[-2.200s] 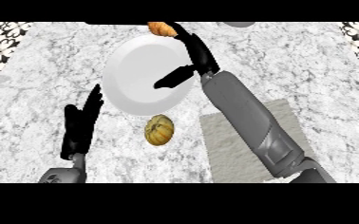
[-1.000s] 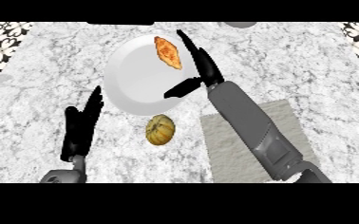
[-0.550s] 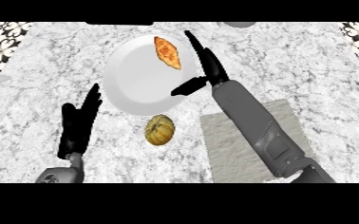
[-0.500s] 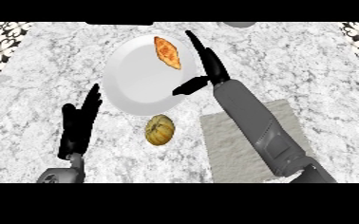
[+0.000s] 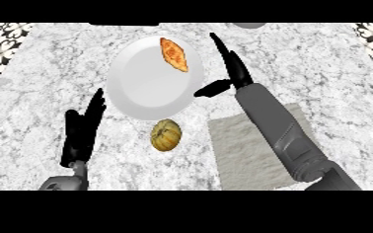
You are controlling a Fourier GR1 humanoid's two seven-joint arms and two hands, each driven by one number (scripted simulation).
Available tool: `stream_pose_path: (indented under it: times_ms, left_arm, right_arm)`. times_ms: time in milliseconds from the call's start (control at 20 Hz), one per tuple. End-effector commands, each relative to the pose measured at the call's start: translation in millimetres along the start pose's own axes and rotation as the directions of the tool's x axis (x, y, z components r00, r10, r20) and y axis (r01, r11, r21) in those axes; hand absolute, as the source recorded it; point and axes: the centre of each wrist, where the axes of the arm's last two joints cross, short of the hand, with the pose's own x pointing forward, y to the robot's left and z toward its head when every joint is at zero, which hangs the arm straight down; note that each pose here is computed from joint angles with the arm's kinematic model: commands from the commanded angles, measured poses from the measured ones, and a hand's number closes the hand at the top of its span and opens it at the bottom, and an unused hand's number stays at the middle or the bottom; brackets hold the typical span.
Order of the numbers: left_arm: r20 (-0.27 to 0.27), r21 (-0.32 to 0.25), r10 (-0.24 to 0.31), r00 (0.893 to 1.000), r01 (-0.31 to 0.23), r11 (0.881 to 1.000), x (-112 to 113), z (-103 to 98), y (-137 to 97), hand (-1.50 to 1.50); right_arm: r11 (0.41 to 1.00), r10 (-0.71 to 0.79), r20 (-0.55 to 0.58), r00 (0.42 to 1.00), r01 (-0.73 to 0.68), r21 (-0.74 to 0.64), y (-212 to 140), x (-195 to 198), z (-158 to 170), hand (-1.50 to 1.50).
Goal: Pick the croissant from the placemat and place it in the plate
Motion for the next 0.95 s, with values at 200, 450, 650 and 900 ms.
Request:
stream_pose_path:
  times_ms: [200, 450, 650, 900]
  left_arm:
    - [-0.005, -0.009, 0.017, 1.0, -0.017, 1.0, -7.1, -3.3, -8.9, 0.0]
    - [0.003, -0.006, 0.006, 1.0, -0.006, 1.0, -8.2, 9.3, 3.2, 0.0]
    - [-0.006, 0.01, 0.01, 1.0, -0.01, 1.0, 15.2, -5.1, -14.6, 0.0]
    - [0.007, -0.005, 0.004, 1.0, -0.004, 1.0, 0.6, -5.5, 5.1, 0.0]
  right_arm:
    - [0.998, -0.01, -0.009, 1.0, 0.01, -0.055, -19.4, -1.0, -4.3, -1.5]
    - [0.99, 0.015, -0.035, 0.999, -0.02, -0.139, -42.9, -28.4, 12.5, -1.5]
    - [0.991, -0.001, -0.046, 0.999, -0.006, -0.136, -54.9, -23.8, 8.5, -1.5]
    - [0.986, 0.055, -0.072, 0.996, -0.065, -0.151, -44.8, -26.3, 9.8, -1.5]
